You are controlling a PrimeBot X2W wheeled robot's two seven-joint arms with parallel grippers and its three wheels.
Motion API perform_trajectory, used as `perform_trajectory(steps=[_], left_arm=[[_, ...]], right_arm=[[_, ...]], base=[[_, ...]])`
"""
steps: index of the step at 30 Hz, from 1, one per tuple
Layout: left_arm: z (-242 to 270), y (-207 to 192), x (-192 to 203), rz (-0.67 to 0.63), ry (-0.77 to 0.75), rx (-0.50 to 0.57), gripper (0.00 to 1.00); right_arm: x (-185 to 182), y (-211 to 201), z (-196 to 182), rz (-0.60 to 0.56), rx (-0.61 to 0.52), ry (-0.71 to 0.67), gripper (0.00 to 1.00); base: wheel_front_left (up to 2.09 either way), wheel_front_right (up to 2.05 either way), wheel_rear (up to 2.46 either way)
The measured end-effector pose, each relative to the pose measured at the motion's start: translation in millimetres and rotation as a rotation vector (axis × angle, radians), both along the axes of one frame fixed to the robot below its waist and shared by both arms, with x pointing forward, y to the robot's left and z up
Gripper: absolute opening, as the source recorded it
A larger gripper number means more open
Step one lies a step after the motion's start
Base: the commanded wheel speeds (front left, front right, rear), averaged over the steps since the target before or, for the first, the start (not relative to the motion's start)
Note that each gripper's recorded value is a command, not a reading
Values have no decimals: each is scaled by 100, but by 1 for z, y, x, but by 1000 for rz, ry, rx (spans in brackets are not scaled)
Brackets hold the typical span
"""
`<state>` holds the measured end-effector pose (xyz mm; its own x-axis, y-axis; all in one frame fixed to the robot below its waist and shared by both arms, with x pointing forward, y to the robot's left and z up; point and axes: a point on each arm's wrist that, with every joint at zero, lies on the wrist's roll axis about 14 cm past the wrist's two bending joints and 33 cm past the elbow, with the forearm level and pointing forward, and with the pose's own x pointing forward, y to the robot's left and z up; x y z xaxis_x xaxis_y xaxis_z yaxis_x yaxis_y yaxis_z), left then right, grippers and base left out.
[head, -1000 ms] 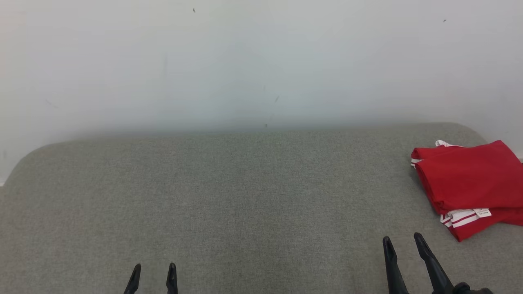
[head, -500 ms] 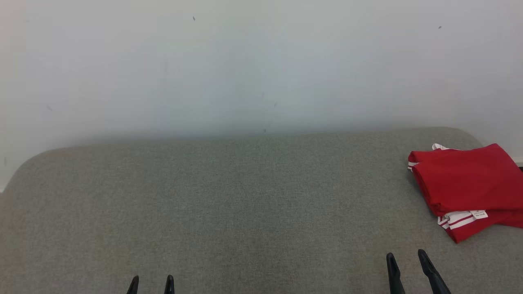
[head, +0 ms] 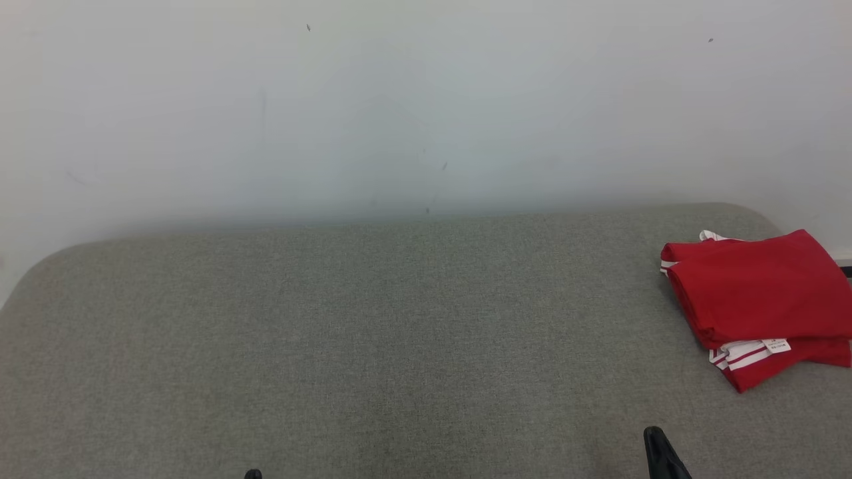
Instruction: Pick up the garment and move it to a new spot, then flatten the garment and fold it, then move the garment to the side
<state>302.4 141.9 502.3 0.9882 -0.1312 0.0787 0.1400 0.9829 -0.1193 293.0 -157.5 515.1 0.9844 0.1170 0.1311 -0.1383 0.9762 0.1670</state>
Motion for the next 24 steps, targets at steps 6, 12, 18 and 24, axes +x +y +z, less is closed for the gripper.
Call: perform_trajectory(steps=[6, 12, 18, 24], left_arm=[[-8, 5, -1, 20, 40, -68, 0], [-11, 16, 1, 54, 65, -184, 0], [-12, 26, 2, 86, 83, -289, 0], [-12, 34, 4, 109, 93, -388, 0]], right_arm=[[0, -1, -15, -5, 62, 61, 0], [9, -3, -16, -10, 172, 87, 0], [18, -4, -17, -12, 274, 113, 0], [27, -4, -17, -11, 366, 134, 0]], base=[[0, 0, 0], [0, 0, 0], [0, 0, 0], [0, 0, 0]])
